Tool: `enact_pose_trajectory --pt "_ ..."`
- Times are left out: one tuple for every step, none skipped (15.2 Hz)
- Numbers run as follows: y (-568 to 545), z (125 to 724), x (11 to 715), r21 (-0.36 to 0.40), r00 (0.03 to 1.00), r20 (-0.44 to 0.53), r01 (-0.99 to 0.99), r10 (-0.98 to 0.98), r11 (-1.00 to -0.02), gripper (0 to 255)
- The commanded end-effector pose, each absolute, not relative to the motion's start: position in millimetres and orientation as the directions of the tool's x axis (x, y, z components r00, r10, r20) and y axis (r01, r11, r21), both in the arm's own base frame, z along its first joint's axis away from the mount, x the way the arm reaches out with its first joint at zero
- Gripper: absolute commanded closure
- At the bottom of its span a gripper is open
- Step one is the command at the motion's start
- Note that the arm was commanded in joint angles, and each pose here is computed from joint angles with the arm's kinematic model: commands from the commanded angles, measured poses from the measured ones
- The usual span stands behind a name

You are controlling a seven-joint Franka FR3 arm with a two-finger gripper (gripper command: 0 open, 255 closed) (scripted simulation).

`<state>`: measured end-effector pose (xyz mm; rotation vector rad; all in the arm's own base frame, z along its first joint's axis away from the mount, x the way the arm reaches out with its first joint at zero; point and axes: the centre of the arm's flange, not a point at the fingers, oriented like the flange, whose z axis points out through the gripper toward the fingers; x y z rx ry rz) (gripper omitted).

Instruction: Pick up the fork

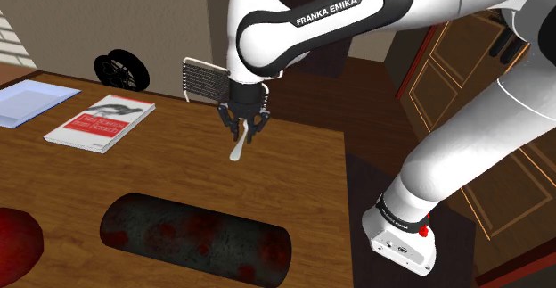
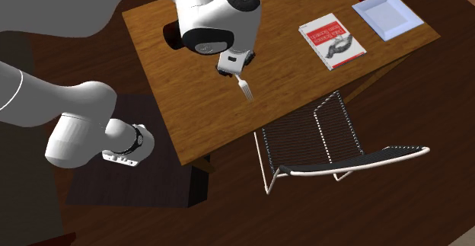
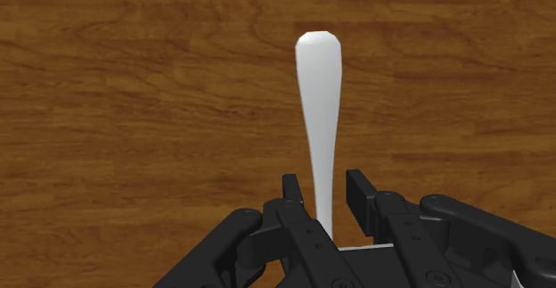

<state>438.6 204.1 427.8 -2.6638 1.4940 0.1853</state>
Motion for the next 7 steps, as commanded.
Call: enact_pose_trajectory --pt "203 439 439 -0.012 0.517 -0.145 -0.854 -0.844 -0.521 255" --pt "203 444 439 -0.012 0.517 -0.145 -0.854 -0.844 -0.521 255" --pt "203 450 439 -0.012 0.517 -0.145 -0.854 -0.844 -0.521 255" --pt "203 455 439 -0.012 0.517 -0.145 -0.854 -0.844 -0.521 255" --pt "203 460 439 -0.012 0.517 -0.145 -0.854 -0.844 -0.521 255" --pt "203 461 439 -0.012 0.517 -0.145 -0.854 -0.844 -0.521 255" --pt "203 461 439 -0.012 0.517 -0.145 -0.854 -0.844 -0.521 255"
